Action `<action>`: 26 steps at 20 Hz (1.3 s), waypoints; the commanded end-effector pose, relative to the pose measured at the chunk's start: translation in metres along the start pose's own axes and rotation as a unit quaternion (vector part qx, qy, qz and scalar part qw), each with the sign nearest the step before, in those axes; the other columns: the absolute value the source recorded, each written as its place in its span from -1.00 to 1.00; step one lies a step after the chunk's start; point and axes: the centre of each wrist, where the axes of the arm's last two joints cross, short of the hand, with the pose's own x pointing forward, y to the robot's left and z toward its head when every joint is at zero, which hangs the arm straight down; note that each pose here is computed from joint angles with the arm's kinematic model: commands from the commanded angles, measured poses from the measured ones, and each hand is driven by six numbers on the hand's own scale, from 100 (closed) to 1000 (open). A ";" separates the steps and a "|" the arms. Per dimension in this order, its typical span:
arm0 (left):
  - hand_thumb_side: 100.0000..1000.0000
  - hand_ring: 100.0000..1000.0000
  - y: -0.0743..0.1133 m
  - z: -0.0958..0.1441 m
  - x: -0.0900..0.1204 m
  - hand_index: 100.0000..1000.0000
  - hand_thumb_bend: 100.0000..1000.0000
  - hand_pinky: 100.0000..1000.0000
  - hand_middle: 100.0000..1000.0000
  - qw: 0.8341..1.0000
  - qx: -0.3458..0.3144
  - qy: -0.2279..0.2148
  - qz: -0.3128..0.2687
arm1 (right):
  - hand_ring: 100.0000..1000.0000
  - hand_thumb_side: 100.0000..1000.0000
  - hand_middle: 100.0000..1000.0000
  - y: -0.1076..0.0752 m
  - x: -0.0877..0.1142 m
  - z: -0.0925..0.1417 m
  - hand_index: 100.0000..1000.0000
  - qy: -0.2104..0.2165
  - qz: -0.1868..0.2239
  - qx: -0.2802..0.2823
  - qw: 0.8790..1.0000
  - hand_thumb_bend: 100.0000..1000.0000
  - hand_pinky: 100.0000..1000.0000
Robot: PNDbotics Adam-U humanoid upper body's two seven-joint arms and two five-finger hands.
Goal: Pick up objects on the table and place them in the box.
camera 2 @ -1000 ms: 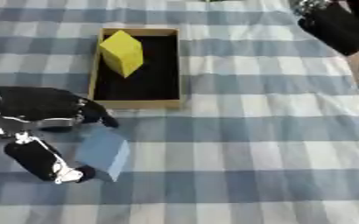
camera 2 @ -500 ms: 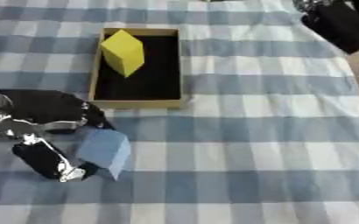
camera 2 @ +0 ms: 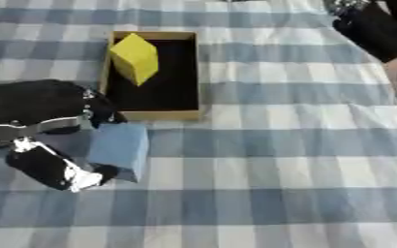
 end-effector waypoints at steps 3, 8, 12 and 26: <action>0.15 0.15 0.033 0.025 -0.013 0.50 -1.00 0.15 0.04 0.996 0.081 0.041 -0.011 | 0.54 0.74 0.08 -0.011 0.005 -0.005 0.61 -0.014 0.008 -0.016 1.000 -1.00 0.60; 0.13 0.12 0.048 0.021 -0.041 0.49 -1.00 0.10 0.01 0.987 0.134 0.087 0.027 | 0.54 0.74 0.08 -0.012 0.008 -0.009 0.61 -0.024 0.005 -0.020 1.000 -1.00 0.60; 0.14 0.09 0.046 0.000 -0.074 0.48 -0.97 0.07 -0.01 0.980 0.160 0.101 0.059 | 0.54 0.73 0.08 -0.012 0.010 -0.011 0.61 -0.029 0.002 -0.020 0.999 -1.00 0.60; 0.18 0.12 0.036 -0.032 -0.134 0.49 -0.99 0.10 0.00 0.957 0.224 0.176 0.044 | 0.54 0.74 0.08 -0.013 0.015 -0.017 0.61 -0.043 -0.005 -0.019 0.999 -1.00 0.60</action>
